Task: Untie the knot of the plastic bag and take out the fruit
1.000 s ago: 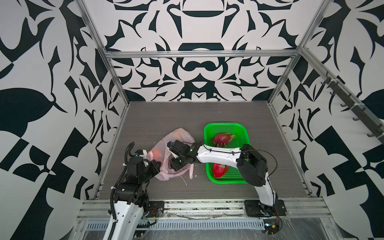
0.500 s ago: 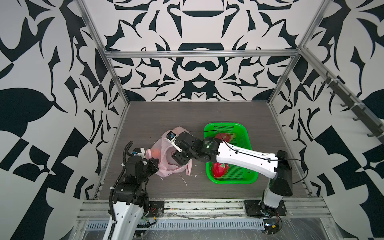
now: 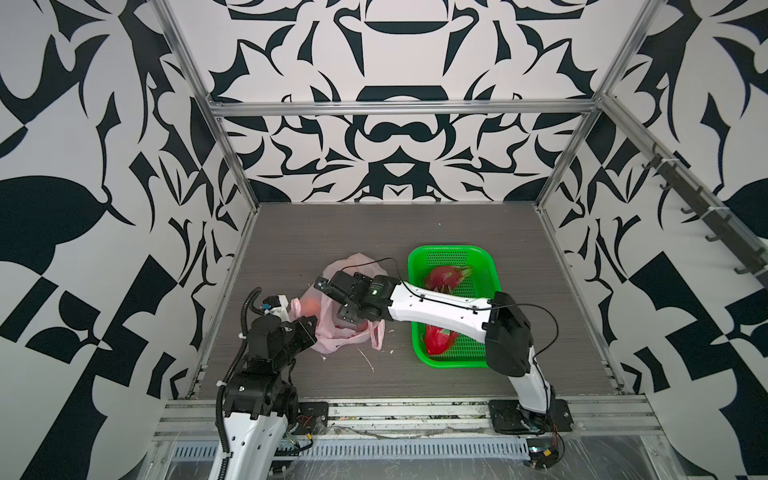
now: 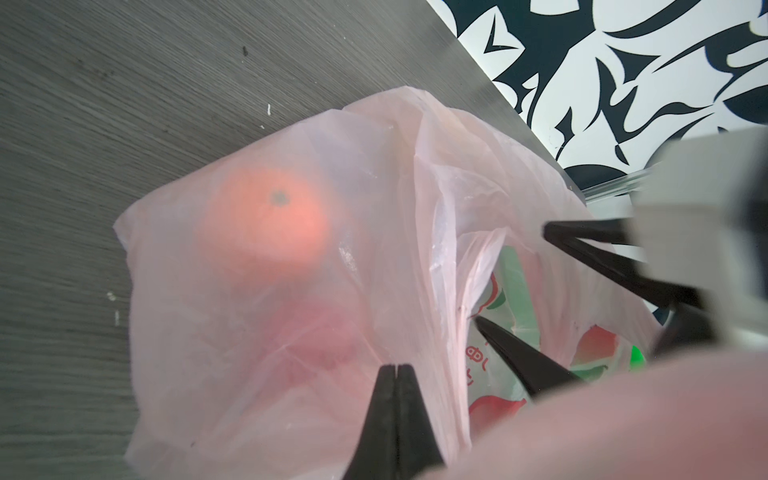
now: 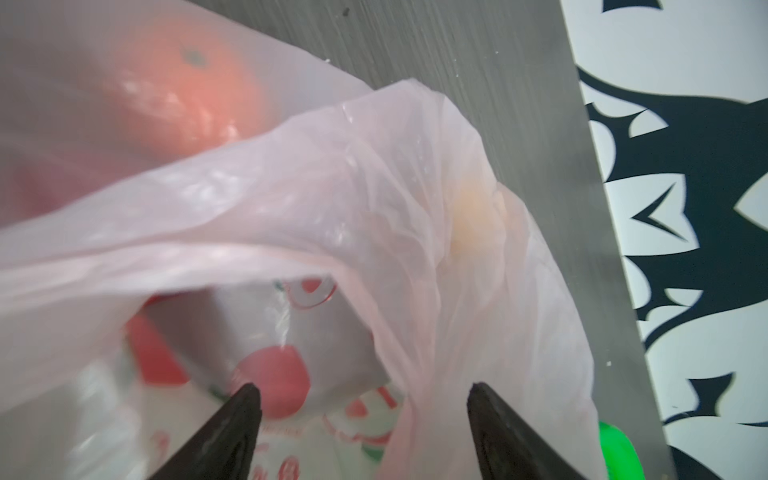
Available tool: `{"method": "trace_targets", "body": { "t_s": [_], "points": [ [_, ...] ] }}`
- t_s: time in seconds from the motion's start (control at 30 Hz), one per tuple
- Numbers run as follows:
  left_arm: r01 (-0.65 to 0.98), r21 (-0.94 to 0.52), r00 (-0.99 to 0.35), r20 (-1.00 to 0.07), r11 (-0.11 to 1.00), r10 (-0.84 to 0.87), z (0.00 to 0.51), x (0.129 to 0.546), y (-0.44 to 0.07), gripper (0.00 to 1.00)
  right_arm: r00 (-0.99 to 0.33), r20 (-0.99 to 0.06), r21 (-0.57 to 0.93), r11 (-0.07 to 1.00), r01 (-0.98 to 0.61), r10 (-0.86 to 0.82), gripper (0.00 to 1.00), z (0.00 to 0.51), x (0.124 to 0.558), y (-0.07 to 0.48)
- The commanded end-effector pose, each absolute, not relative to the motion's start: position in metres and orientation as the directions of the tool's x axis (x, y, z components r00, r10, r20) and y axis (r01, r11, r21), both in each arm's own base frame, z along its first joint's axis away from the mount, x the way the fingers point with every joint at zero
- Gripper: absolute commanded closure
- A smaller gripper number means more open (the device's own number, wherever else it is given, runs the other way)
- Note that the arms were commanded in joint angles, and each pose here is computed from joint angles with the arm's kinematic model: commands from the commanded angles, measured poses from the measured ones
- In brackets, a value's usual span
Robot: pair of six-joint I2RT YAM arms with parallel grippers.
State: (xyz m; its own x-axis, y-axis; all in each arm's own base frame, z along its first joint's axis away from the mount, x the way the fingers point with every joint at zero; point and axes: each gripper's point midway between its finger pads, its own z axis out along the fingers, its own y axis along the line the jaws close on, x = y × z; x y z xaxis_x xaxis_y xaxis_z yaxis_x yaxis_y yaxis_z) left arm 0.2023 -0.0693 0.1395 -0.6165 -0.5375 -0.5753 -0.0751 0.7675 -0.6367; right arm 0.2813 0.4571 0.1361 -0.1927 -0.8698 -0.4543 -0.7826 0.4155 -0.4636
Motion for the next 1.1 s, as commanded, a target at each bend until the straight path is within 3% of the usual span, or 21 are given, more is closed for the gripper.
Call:
{"method": "trace_targets", "body": {
  "t_s": [0.0, 0.1, 0.2, 0.33, 0.47, 0.67, 1.07],
  "points": [
    [-0.053, -0.643, -0.607, -0.587, 0.764, -0.536, 0.142, 0.203, -0.071, 1.0, -0.126, -0.578, -0.565, 0.507, -0.651, -0.806, 0.21, 0.178, 0.318, 0.477],
    [-0.045, -0.65, -0.599, -0.59, 0.759, -0.541, 0.144, 0.206, -0.072, 1.0, -0.092, -0.641, -0.561, 0.547, -0.622, -0.762, 0.25, 0.185, 0.334, 0.5],
    [-0.031, -0.658, -0.569, -0.607, 0.752, -0.555, 0.152, 0.215, -0.071, 1.0, -0.073, -0.667, -0.561, 0.564, -0.606, -0.742, 0.37, 0.193, 0.347, 0.517],
    [-0.007, -0.656, -0.521, -0.642, 0.755, -0.563, 0.169, 0.228, -0.069, 1.0, -0.042, -0.699, -0.547, 0.572, -0.611, -0.714, 0.68, 0.206, 0.353, 0.527],
    [0.011, -0.639, -0.473, -0.681, 0.769, -0.558, 0.189, 0.24, -0.066, 1.0, -0.018, -0.718, -0.536, 0.569, -0.624, -0.695, 0.83, 0.223, 0.35, 0.527],
    [0.027, -0.59, -0.391, -0.749, 0.807, -0.535, 0.223, 0.258, -0.057, 1.0, 0.007, -0.755, -0.509, 0.579, -0.638, -0.656, 0.95, 0.249, 0.34, 0.519],
    [0.104, -0.481, -0.27, -0.856, 0.87, -0.441, 0.301, 0.281, -0.054, 1.0, 0.017, -0.818, -0.452, 0.626, -0.635, -0.574, 1.0, 0.289, 0.324, 0.493]
  ]
}}
